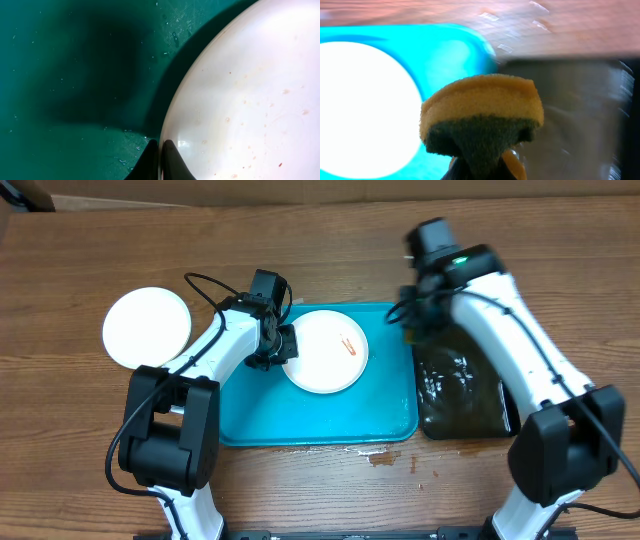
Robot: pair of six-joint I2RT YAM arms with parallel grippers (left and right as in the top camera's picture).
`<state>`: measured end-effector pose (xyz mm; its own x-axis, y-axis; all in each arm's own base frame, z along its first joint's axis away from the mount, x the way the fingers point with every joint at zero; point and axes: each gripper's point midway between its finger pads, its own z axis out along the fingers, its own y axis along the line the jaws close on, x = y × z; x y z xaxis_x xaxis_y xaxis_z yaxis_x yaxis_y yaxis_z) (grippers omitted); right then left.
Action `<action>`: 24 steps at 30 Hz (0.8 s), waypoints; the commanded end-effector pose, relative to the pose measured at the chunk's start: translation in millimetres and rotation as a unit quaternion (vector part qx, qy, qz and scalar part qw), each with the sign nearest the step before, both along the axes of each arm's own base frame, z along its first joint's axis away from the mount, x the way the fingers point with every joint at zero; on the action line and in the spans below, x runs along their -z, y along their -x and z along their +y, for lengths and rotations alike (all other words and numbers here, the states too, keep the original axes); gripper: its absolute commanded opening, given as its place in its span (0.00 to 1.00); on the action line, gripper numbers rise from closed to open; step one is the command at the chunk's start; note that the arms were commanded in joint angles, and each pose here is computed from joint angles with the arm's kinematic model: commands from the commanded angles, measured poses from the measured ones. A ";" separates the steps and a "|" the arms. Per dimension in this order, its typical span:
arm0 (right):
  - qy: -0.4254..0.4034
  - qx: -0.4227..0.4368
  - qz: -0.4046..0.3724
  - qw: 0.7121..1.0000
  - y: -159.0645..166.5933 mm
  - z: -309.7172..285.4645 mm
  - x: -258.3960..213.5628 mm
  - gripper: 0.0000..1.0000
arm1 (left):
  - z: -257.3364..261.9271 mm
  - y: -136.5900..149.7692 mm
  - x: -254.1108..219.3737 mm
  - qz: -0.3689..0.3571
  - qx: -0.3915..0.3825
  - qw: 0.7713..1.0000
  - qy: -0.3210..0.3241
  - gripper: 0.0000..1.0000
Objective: Clean dirty plates on tray and stack at the side
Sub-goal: 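Scrub the white plate held by the left gripper with the sponge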
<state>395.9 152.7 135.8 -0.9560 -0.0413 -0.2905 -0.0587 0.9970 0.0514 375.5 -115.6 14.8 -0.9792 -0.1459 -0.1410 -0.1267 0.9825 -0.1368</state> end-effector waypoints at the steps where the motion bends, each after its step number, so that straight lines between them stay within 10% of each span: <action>1: -0.002 -0.055 -0.050 0.997 -0.7 46.2 -13.9 0.04 | -3.4 -0.2 -3.7 -0.003 0.003 1.000 0.002 0.04; 20: 0.130 -0.103 -0.054 0.985 -3.7 95.7 85.0 0.04 | -3.2 0.7 -3.5 -0.002 0.010 1.000 0.000 0.04; 24: 0.132 -0.103 -0.051 0.985 -2.4 95.0 86.2 0.19 | -3.2 0.8 -3.5 -0.002 0.010 1.000 0.000 0.04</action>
<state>393.2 250.7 44.3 -0.8885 -0.3320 -0.3169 -0.2749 0.9378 -0.2119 374.9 -115.5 14.7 -0.9796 -0.1454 -0.1385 -0.1266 0.9826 -0.1360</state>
